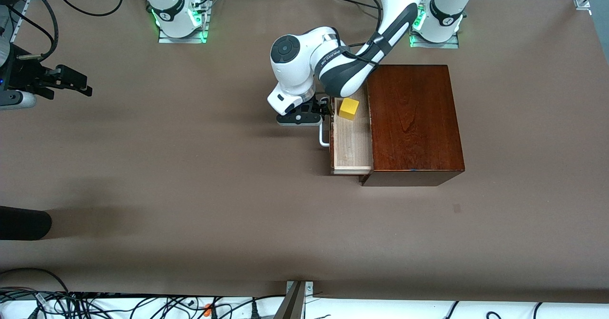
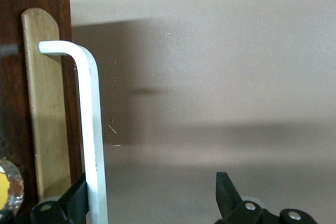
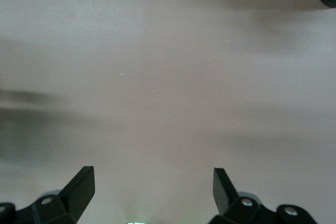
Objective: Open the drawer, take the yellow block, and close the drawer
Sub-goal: 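Pull the drawer out of the wooden box with the left gripper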
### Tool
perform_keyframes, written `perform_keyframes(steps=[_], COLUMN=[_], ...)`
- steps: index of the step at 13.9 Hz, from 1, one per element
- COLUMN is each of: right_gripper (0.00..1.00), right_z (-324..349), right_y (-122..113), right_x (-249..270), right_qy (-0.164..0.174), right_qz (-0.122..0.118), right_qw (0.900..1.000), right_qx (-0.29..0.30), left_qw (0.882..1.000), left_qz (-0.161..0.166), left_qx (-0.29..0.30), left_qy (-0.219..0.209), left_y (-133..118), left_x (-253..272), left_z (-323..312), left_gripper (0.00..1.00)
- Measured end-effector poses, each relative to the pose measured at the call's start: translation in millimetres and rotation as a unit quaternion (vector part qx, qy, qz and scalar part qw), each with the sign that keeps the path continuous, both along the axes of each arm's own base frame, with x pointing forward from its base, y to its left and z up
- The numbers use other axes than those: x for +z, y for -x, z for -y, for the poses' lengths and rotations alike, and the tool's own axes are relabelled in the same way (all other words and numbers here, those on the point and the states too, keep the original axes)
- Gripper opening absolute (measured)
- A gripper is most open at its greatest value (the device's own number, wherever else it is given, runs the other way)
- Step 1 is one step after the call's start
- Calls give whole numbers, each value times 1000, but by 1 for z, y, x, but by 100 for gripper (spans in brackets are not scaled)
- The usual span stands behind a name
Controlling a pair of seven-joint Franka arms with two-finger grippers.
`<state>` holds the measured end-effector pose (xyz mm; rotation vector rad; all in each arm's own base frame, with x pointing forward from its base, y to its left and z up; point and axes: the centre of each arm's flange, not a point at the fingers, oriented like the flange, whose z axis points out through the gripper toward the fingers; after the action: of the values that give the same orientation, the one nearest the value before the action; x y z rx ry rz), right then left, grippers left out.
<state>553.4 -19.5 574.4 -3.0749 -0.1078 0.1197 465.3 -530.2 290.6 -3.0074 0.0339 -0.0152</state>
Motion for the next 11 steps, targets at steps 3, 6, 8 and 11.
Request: perform_keyframes(steps=[3, 6, 8, 11], right_gripper=[100, 100, 100, 100], right_z=[0, 0, 0, 0], right_y=[0, 0, 0, 0], right_x=[0, 0, 0, 0], right_qy=[0, 0, 0, 0], right_qz=[0, 0, 0, 0], right_qw=[1000, 1000, 1000, 1000], right_qx=[0, 0, 0, 0], left_qw=[1000, 1000, 999, 999], left_qz=[4, 7, 8, 8], left_qx=[10, 21, 26, 29], left_qy=[11, 16, 19, 20], left_y=[1, 0, 0, 0], left_x=[3, 3, 3, 3], left_z=[11, 17, 21, 21], left_gripper=[100, 100, 100, 100])
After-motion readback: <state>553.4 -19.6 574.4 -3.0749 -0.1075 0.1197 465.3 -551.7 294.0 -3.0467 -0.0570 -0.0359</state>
